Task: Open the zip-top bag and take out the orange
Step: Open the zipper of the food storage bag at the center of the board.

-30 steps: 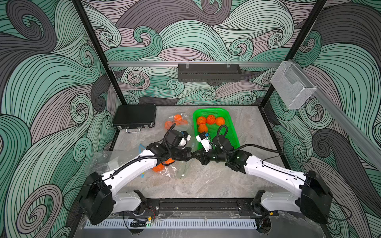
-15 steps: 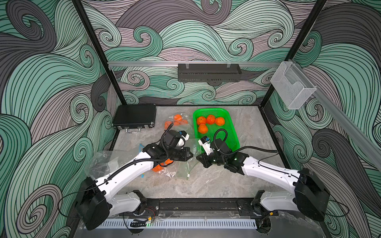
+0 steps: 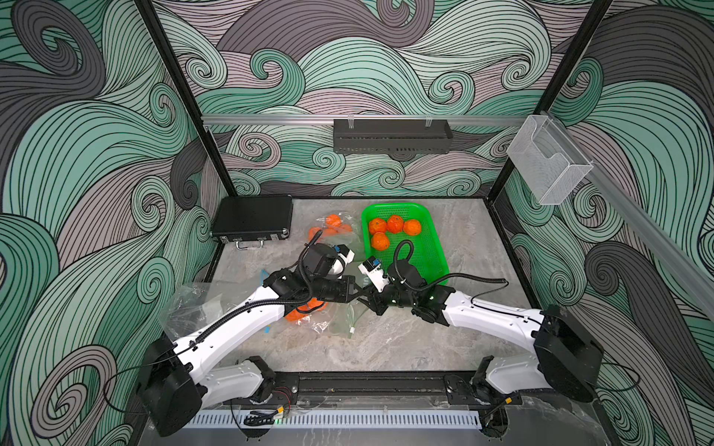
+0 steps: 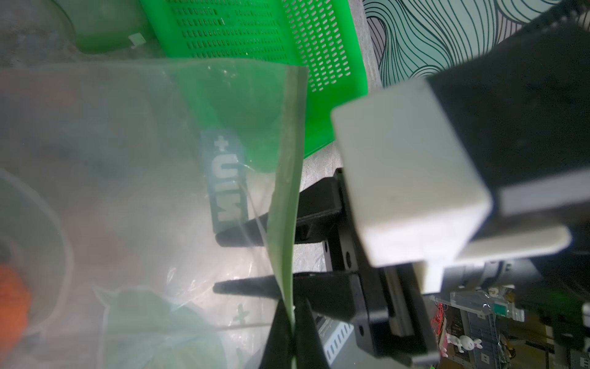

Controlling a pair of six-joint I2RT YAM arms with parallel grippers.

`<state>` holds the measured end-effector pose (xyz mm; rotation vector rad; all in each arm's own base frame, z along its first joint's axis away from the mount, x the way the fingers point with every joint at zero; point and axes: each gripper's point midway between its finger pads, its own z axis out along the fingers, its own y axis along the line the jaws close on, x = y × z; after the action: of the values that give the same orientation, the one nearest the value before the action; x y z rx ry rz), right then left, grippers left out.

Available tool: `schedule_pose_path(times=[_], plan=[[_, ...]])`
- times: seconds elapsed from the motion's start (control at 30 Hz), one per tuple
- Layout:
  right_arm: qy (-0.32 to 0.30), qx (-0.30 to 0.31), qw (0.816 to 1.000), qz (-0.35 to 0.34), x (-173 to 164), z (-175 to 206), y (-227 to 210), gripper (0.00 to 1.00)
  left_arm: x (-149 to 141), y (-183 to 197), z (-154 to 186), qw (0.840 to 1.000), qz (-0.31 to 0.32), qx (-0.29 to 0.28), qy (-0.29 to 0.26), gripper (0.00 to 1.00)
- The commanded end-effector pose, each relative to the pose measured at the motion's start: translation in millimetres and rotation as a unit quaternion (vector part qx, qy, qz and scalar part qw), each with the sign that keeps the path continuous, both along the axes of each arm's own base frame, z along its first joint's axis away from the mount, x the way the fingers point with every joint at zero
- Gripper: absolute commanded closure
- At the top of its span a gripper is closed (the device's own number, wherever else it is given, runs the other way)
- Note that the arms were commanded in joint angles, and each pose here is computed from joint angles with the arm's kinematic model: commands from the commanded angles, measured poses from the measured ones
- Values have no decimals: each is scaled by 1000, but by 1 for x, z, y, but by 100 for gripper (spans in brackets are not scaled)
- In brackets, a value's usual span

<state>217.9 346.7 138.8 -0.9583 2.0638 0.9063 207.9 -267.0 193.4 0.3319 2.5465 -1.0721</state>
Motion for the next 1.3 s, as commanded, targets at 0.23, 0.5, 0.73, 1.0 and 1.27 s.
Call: schedule_pose_path(times=[0.23, 0.5, 0.73, 1.0, 1.27], plan=[[-109, 59, 986, 112, -21, 4, 19, 67, 24, 62, 41, 983, 119, 102, -99, 31], [-127, 72, 978, 147, -28, -6, 32, 65, 46, 186, -3, 929, 319, 182, -38, 7], [-129, 81, 974, 169, -41, -10, 31, 61, 59, 214, -59, 910, 373, 178, 21, 5], [-137, 85, 972, 172, -48, -19, 27, 59, 73, 216, -89, 910, 372, 178, 53, 7], [-140, 104, 971, 161, -50, -23, 29, 58, 92, 212, -108, 919, 343, 180, 79, 16]])
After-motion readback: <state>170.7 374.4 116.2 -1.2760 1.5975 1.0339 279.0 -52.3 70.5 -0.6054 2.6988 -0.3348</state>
